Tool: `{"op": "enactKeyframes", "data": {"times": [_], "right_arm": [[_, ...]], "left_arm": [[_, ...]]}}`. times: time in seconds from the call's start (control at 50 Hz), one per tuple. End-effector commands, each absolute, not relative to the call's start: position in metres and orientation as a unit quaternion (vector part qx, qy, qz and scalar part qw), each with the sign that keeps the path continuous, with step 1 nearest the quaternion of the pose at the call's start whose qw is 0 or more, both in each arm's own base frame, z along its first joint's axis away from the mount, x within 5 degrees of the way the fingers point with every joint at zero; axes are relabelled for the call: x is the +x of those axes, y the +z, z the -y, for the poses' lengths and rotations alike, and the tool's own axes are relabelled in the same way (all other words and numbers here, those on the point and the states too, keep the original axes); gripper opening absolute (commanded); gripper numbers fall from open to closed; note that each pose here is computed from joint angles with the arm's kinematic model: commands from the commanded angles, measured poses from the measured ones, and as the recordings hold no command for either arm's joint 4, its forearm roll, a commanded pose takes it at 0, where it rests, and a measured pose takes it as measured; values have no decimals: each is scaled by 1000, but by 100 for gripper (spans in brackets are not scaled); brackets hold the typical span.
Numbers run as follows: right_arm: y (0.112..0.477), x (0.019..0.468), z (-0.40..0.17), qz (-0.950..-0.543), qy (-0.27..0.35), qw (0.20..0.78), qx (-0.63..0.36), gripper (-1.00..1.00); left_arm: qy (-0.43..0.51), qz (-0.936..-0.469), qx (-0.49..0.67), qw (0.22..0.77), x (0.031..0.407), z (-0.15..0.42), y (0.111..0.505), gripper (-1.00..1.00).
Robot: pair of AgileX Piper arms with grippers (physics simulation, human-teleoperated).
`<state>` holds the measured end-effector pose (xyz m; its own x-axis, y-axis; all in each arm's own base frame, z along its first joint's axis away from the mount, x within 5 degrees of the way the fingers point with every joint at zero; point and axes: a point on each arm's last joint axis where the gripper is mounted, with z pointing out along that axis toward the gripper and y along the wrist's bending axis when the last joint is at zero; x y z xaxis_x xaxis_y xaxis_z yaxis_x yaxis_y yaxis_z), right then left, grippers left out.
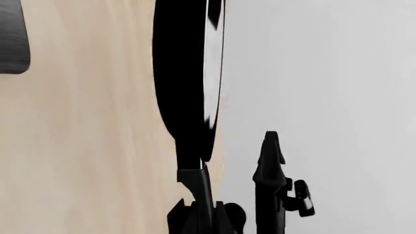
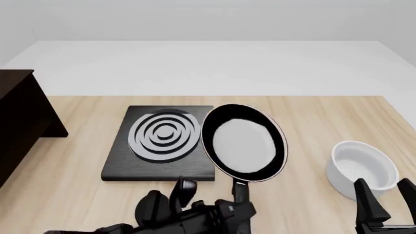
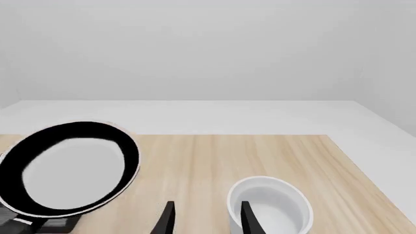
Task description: Put the frying pan under the cabinet shelf.
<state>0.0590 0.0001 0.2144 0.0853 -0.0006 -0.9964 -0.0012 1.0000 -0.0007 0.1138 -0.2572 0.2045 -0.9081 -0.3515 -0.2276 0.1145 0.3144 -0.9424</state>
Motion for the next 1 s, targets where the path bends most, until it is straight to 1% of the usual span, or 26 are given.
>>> {"op": "enactKeyframes", "data": {"times": [0.02, 0.24, 0.4, 0.54, 0.56, 0.58, 0.6, 0.62, 0.64, 0.66, 0.68, 0.72, 0.76, 0.78, 0.8, 0.82, 0.9, 0.94, 0.96, 1.0], "right_arm": [[214, 59, 0, -676, 0, 737, -1, 100], [214, 59, 0, -676, 0, 737, -1, 100], [214, 59, 0, -676, 0, 737, -1, 100], [214, 59, 0, -676, 0, 737, 0, 100], [214, 59, 0, -676, 0, 737, -1, 100], [214, 59, 0, -676, 0, 737, -1, 100], [214, 59, 0, -676, 0, 737, -1, 100], [214, 59, 0, -676, 0, 737, -1, 100], [214, 59, 0, -676, 0, 737, -1, 100], [214, 59, 0, -676, 0, 737, -1, 100], [214, 59, 0, -676, 0, 737, -1, 100], [214, 59, 0, -676, 0, 737, -1, 100], [214, 59, 0, -676, 0, 737, -1, 100], [214, 59, 0, -676, 0, 737, -1, 100], [214, 59, 0, -676, 0, 737, -1, 100], [214, 59, 0, -676, 0, 737, -1, 100], [214, 59, 0, -676, 0, 737, -1, 100], [214, 59, 0, -676, 0, 737, -1, 100], [214, 59, 0, -676, 0, 737, 0, 100], [214, 59, 0, -676, 0, 737, -1, 100]], "left_arm": [[-624, -746, -91, 214, 115, 237, 232, -100], [-646, -720, -118, 224, 114, 211, 257, -100], [-657, -699, -159, 233, 116, 183, 265, -100], [-645, -698, -182, 251, 113, 157, 269, -100], [-640, -698, -185, 261, 113, 151, 271, -100], [-646, -693, -188, 260, 111, 147, 273, -100], [-634, -695, -197, 275, 111, 136, 277, -100], [-640, -688, -210, 270, 110, 132, 274, -100], [-631, -689, -209, 288, 109, 124, 281, -100], [-631, -690, -209, 288, 109, 124, 282, -100], [-627, -687, -236, 282, 108, 115, 273, -100], [-612, -688, -249, 301, 107, 103, 278, -100], [-618, -685, -251, 293, 105, 103, 277, -100], [-609, -684, -259, 307, 104, 96, 280, -100], [-616, -681, -259, 300, 103, 97, 281, -100], [-611, -676, -267, 314, 101, 89, 285, -100], [-603, -676, -275, 321, 98, 82, 288, -100], [-602, -669, -293, 321, 94, 74, 285, -100], [-592, -670, -300, 333, 93, 68, 287, -100], [-600, -666, -299, 326, 93, 71, 286, -100]]}}
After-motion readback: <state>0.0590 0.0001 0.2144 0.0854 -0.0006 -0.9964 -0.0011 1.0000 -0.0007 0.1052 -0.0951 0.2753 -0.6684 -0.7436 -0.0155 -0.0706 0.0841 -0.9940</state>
